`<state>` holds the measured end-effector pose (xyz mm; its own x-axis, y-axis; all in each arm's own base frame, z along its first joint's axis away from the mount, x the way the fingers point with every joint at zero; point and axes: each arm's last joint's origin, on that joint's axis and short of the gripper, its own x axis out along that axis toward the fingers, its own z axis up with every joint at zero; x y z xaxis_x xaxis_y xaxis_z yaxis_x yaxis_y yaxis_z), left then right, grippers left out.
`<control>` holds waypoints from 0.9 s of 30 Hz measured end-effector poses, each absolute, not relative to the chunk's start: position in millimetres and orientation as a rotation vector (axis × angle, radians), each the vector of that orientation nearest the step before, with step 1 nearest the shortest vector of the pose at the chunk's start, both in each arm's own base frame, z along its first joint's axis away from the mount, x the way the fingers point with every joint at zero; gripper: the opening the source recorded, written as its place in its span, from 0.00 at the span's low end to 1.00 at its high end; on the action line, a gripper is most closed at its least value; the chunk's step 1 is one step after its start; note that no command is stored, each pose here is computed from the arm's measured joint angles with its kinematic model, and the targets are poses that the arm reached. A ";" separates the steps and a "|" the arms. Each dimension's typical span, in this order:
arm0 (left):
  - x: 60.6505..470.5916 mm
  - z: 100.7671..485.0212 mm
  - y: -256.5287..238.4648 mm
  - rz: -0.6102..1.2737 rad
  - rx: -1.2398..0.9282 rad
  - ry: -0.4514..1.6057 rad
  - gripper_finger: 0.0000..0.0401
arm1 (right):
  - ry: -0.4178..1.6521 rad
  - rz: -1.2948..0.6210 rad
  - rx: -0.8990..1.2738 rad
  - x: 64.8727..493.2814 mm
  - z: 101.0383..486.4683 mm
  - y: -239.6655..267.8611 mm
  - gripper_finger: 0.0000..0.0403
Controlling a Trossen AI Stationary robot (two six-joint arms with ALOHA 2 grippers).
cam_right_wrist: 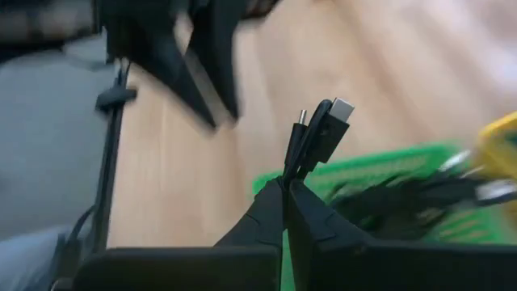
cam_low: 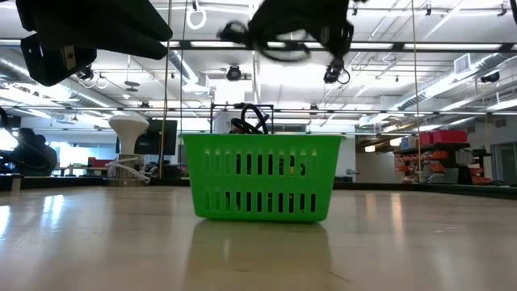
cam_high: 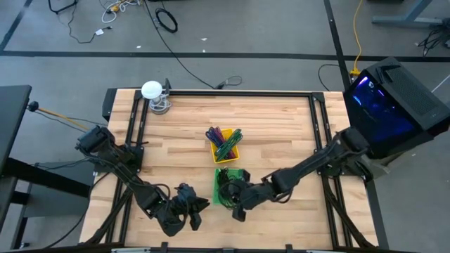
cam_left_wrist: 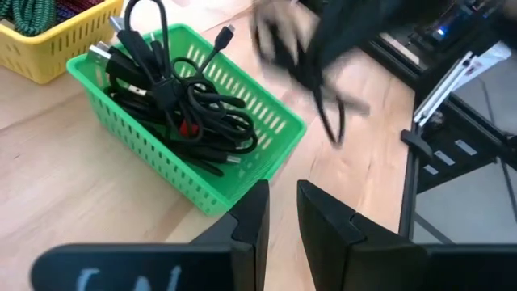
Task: Pick & Place USB Port
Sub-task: Put the black charger cable into the green bin
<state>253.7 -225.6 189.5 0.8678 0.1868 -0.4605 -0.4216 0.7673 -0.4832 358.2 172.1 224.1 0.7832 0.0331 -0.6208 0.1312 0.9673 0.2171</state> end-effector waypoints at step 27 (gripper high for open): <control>254.4 186.3 -226.5 0.338 -0.609 0.414 0.17 | 0.569 -0.184 0.121 330.9 193.9 186.2 0.00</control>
